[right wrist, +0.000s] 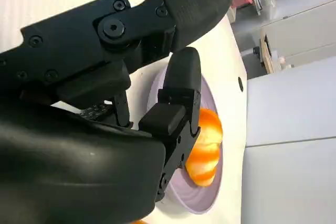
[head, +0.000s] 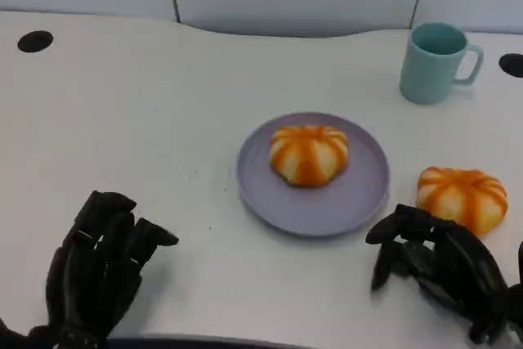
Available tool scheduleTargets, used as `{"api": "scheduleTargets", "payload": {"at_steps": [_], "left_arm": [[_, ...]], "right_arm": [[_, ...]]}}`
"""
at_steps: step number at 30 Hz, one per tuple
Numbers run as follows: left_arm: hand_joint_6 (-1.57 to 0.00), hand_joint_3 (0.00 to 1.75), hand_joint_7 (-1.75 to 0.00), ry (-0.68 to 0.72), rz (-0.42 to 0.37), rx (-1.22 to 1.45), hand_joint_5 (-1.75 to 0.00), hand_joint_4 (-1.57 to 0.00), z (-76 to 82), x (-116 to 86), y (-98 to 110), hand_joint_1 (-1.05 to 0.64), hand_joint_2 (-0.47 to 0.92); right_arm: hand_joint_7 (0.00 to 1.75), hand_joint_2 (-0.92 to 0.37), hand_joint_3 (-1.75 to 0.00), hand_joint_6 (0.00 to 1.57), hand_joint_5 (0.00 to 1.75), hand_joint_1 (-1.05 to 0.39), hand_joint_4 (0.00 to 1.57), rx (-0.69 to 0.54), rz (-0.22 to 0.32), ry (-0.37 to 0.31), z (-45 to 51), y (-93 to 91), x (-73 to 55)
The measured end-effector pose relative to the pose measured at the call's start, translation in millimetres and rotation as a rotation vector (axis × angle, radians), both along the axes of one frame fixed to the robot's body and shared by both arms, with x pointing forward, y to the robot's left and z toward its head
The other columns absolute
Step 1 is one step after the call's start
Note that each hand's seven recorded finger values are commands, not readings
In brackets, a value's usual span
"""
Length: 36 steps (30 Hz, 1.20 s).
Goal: Grasp the bread from the table and place it into the plate.
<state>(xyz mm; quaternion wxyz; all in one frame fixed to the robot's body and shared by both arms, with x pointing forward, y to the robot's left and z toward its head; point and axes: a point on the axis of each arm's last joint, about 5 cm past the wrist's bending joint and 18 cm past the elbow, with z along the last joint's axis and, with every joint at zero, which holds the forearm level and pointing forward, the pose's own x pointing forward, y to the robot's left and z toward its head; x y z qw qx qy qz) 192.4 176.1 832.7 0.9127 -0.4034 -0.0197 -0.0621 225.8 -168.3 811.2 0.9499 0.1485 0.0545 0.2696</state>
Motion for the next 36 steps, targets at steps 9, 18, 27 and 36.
{"api": "scheduleTargets", "payload": {"at_steps": [9,18,27,36], "left_arm": [[-0.52,0.01,-1.75,0.031,0.039,0.005,-1.75,-0.70,-9.4,-3,2,-0.51,0.86],[-0.54,0.01,-1.75,0.005,0.031,0.057,-1.75,-0.69,-12.0,2,2,-0.54,0.86],[-0.44,0.00,-1.72,0.017,-0.027,0.159,-1.75,-0.59,-20.4,-2,16,-0.65,0.84],[-0.45,0.01,-1.64,-0.030,-0.028,0.278,-1.75,-0.58,-20.0,3,18,-0.67,0.88]], "right_arm": [[1.05,-0.92,-0.14,0.71,1.58,-0.54,0.65,-0.006,-0.002,0.005,0.0,-2.6,0.5],[1.03,-0.92,-0.11,0.73,1.51,-0.55,0.65,0.000,-0.013,0.026,-0.3,-5.6,2.9],[1.01,-0.92,-0.11,0.73,1.49,-0.56,0.66,0.016,-0.015,0.057,0.6,-6.8,5.7],[1.01,-0.92,-0.12,0.73,1.52,-0.53,0.66,0.016,-0.011,0.056,0.8,-7.0,6.3]]}}
